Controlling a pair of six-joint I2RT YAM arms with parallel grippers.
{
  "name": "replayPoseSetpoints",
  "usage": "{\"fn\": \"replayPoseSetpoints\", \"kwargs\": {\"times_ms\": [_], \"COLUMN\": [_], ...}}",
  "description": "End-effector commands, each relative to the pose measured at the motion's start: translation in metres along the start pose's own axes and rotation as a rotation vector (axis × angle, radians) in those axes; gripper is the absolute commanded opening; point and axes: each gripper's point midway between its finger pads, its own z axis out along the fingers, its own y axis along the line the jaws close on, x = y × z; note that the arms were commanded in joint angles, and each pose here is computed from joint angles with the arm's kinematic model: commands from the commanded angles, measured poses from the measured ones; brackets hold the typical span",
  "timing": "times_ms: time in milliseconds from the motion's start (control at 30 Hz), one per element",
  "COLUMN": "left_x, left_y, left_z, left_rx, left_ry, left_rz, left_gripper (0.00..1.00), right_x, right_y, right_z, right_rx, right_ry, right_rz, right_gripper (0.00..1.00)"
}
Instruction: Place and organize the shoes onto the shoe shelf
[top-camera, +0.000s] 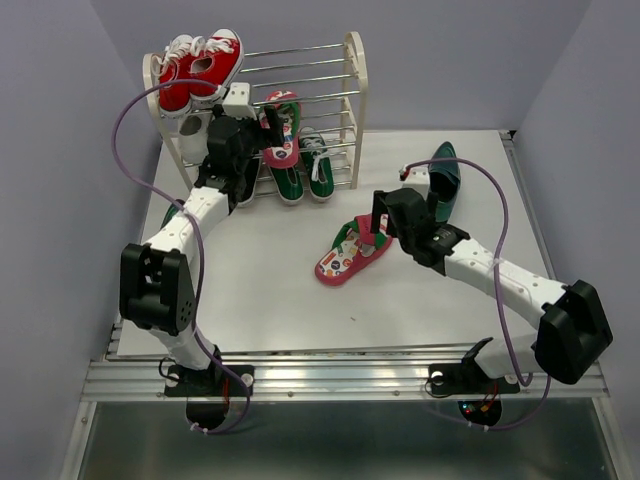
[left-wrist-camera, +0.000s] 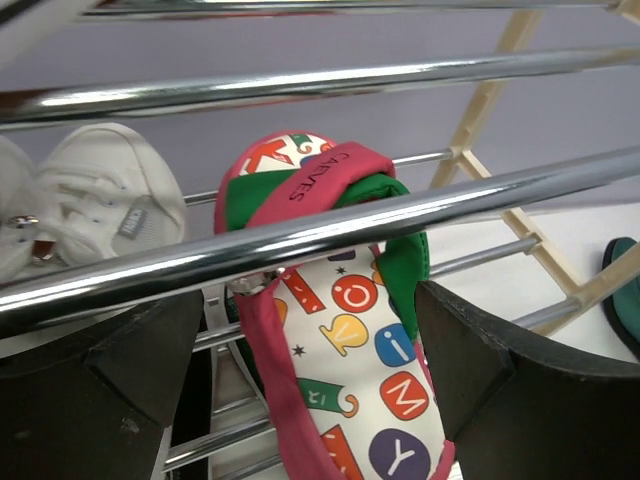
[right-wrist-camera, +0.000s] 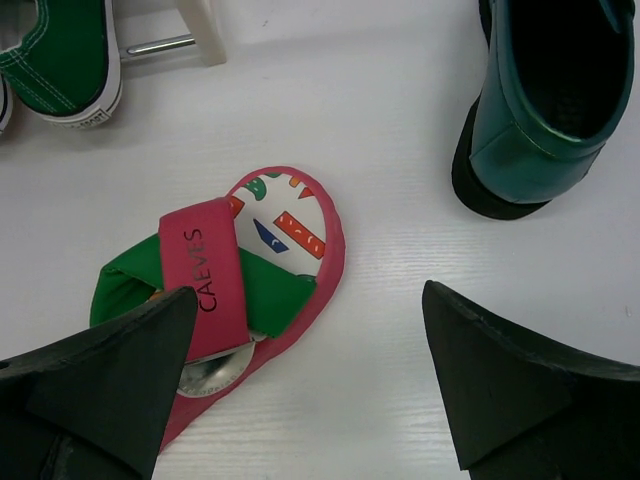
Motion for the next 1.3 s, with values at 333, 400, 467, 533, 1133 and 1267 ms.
{"fn": "replayPoseSetpoints", "kwargs": {"times_ms": [333, 400, 467, 533, 1133, 1267], "left_x": [-0.075, -0.072, -0.059, -0.049, 0.064, 0.079], "left_y": [-0.041, -0.052, -0.069, -0.077, -0.058, -0.049], "left_z": [-0.053, -0.062, -0.073, -0.089, -0.22, -0.232], "left_rx": [0.077, 0.095, 0.119, 0.088, -0.008, -0.049], "left_ry": [-0.131, -0.107, -0.055, -0.017, 0.242, 0.28], "left_rz": [-0.055, -0.067, -0.083, -0.109, -0.338, -0.353], "left_gripper": [0.99, 0.99, 0.99, 0.99, 0.99, 0.99], "right_x": [0.021, 0.03, 0.039, 0.05, 0.093, 0.103], "right_y": [0.013, 0.013, 0.014, 0.016, 0.073, 0.069], "right_z": [-0.028, -0.029, -0.029, -0.031, -0.003, 0.01], "right_rx": [-0.12, -0.121, -0.121, -0.122, -0.146, -0.1], "right_ry": [0.114, 0.143, 0.17, 0.195, 0.203, 0.188], "right_rz": [0.16, 0.167, 0.2, 0.221, 0.271, 0.265], "right_gripper": [1.0, 1.0, 1.0, 1.0, 1.0, 0.91]}}
